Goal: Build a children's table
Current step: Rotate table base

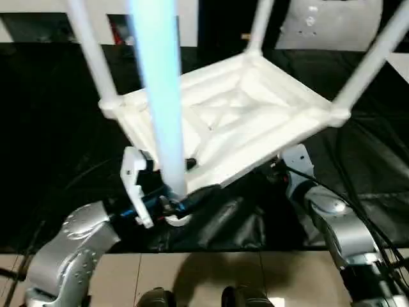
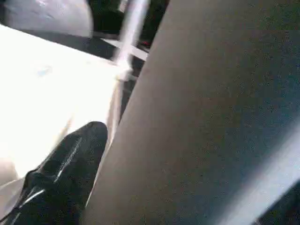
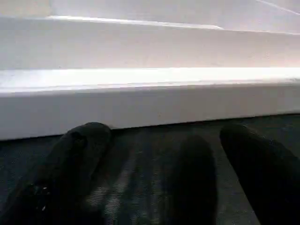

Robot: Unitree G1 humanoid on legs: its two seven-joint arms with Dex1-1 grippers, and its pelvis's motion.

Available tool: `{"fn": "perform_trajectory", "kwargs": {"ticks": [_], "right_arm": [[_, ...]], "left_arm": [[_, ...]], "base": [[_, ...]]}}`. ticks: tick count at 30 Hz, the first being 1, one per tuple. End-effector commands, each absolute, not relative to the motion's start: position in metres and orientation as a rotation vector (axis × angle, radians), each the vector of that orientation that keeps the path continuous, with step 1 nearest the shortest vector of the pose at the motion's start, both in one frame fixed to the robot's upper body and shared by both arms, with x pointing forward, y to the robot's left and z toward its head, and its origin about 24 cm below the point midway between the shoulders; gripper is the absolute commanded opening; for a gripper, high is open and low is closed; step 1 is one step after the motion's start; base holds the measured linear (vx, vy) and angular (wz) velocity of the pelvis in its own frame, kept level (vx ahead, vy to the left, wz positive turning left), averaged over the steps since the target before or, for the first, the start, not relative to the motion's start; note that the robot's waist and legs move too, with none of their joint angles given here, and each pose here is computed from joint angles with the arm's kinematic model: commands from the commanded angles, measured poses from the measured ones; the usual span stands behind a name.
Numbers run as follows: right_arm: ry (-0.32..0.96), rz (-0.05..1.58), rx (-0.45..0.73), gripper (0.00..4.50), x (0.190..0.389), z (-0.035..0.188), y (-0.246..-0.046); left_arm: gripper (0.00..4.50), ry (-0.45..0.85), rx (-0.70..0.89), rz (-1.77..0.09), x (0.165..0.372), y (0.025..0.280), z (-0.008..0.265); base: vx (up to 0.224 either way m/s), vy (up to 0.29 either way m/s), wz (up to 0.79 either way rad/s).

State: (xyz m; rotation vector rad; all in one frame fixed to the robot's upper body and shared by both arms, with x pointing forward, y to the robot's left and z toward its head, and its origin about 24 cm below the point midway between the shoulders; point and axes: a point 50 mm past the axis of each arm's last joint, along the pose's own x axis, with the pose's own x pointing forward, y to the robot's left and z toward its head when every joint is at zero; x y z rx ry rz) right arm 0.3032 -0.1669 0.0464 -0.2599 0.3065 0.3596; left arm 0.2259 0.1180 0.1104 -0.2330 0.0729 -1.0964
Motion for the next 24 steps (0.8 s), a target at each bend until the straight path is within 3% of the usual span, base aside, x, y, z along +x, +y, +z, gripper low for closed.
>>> {"fn": "perform_trajectory", "kwargs": {"ticks": [1,9,14,24], "right_arm": [[0.241,0.419,-0.257,4.5,0.309,0.057,-0.148],[0.216,0.465,-0.259,4.5,0.316,0.058,-0.134],[0.189,0.554,-0.257,4.5,0.322,0.059,-0.112],[0.17,0.543,-0.253,4.5,0.337,0.06,-0.096]], "left_arm": [[4.47,0.073,-0.249,-1.238,0.216,0.094,0.113],[4.47,0.05,-0.274,-1.284,0.219,0.076,0.117],[4.47,0.034,-0.286,-1.316,0.22,0.06,0.119],[4.47,0.009,-0.269,-1.281,0.228,0.054,0.119]], "base": [[0.0,0.0,0.0],[0.0,0.0,0.0],[0.0,0.0,0.0],[0.0,0.0,0.0]]}}
